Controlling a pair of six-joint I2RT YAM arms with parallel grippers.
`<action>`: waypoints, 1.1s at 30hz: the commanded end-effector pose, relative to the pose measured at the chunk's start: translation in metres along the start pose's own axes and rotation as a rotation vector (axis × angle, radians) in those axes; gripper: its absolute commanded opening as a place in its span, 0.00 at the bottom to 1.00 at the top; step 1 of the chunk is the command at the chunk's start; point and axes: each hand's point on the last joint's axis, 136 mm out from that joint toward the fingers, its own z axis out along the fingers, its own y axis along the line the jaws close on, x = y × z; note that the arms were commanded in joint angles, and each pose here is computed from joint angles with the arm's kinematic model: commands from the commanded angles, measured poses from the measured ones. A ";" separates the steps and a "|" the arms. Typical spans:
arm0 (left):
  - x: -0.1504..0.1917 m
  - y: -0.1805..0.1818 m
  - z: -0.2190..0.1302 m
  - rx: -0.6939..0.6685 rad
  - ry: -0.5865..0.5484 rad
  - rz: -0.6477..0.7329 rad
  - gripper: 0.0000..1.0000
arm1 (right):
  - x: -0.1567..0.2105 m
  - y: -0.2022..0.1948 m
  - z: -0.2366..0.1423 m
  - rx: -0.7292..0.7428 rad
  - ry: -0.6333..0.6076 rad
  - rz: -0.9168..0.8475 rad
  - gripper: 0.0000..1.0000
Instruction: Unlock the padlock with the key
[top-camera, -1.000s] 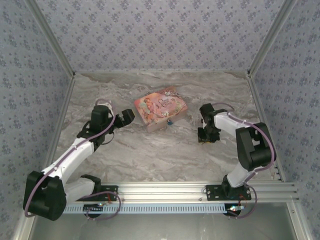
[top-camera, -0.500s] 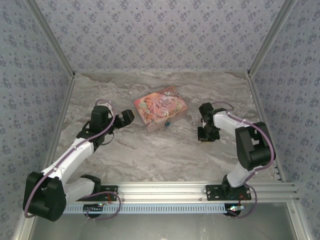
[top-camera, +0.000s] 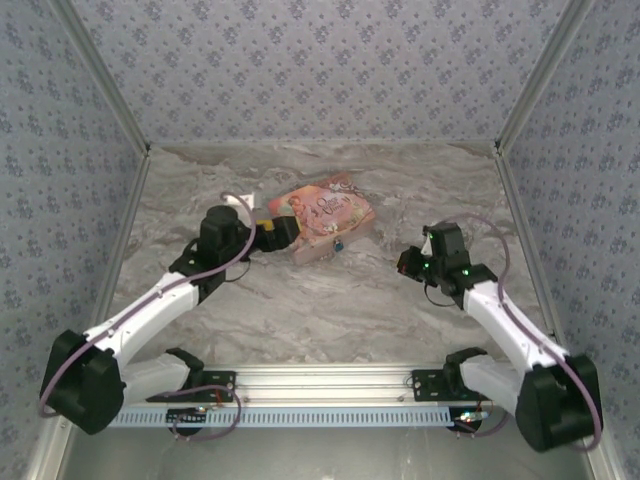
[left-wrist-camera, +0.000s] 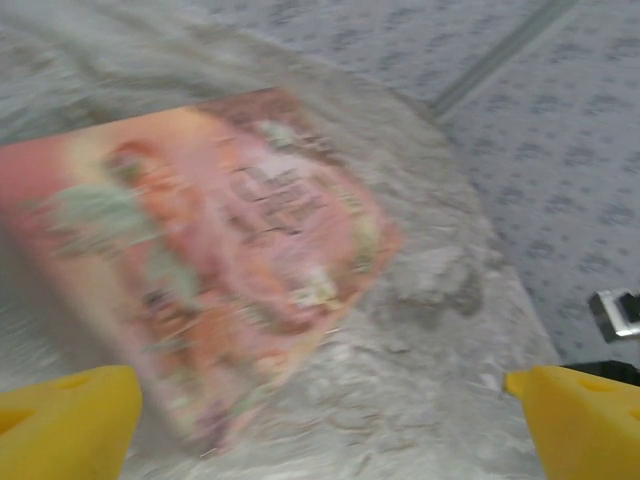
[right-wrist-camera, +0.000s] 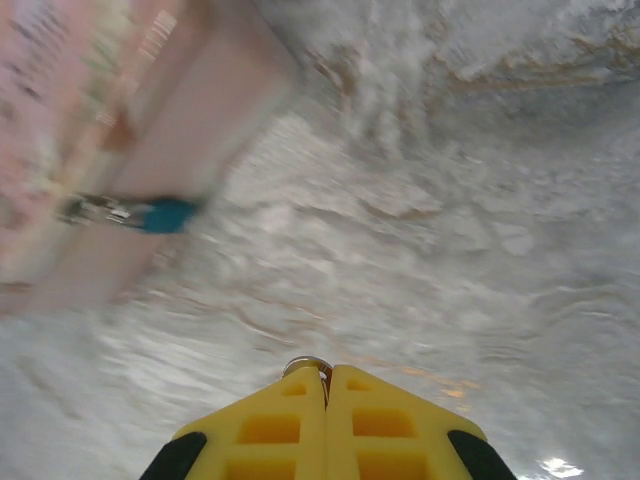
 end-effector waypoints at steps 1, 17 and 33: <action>-0.023 -0.066 0.007 0.209 -0.072 0.128 0.95 | -0.022 0.032 -0.022 -0.190 -0.132 0.210 0.00; 0.028 -0.204 0.037 0.597 0.062 0.256 0.68 | -0.052 0.071 -0.095 -0.570 -0.327 0.582 0.00; 0.049 -0.217 0.068 0.627 0.129 0.187 0.55 | -0.050 0.102 -0.101 -0.610 -0.305 0.553 0.00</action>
